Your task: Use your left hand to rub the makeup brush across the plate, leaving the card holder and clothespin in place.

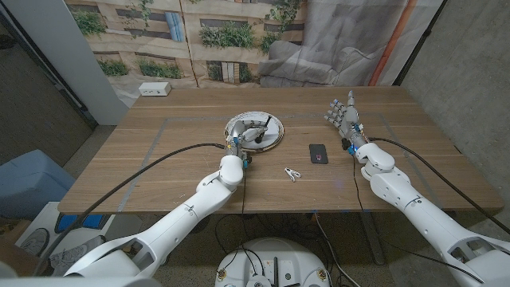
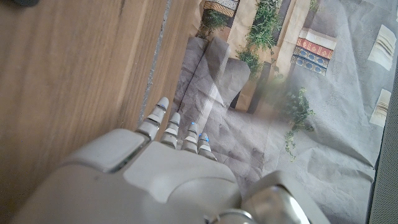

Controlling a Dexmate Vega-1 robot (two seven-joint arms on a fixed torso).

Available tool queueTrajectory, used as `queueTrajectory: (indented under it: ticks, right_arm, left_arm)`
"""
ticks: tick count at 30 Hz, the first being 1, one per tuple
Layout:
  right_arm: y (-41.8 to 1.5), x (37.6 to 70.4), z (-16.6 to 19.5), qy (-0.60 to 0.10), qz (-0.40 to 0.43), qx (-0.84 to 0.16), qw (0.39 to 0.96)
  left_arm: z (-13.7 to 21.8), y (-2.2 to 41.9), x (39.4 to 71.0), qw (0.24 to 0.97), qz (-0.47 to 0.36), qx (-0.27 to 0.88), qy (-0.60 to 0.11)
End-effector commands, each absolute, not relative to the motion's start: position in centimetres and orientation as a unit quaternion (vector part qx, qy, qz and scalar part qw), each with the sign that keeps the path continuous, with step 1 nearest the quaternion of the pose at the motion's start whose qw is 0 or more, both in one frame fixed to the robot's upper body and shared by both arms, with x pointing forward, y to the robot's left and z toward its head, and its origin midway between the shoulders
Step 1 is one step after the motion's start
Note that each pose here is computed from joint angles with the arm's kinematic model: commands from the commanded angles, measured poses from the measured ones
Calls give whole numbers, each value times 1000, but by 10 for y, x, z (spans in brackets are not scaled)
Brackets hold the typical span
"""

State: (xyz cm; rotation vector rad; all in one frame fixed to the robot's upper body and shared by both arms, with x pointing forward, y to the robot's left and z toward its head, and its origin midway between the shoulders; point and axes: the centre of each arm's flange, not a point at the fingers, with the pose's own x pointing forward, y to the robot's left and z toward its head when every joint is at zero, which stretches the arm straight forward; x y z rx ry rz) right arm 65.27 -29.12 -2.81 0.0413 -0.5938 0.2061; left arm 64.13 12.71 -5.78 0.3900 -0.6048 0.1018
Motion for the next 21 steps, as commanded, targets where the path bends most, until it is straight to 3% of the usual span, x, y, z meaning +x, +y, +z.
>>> queueTrajectory:
  ticks: [1,21]
  right_arm:
    - [-291,653,-28,-292,102,20,951]
    - [-291,653,-28,-292,102,20,951]
  left_arm:
    - [-58,123,643,936,45,189,-295]
    - [-51,131,649,934,52,186,-302]
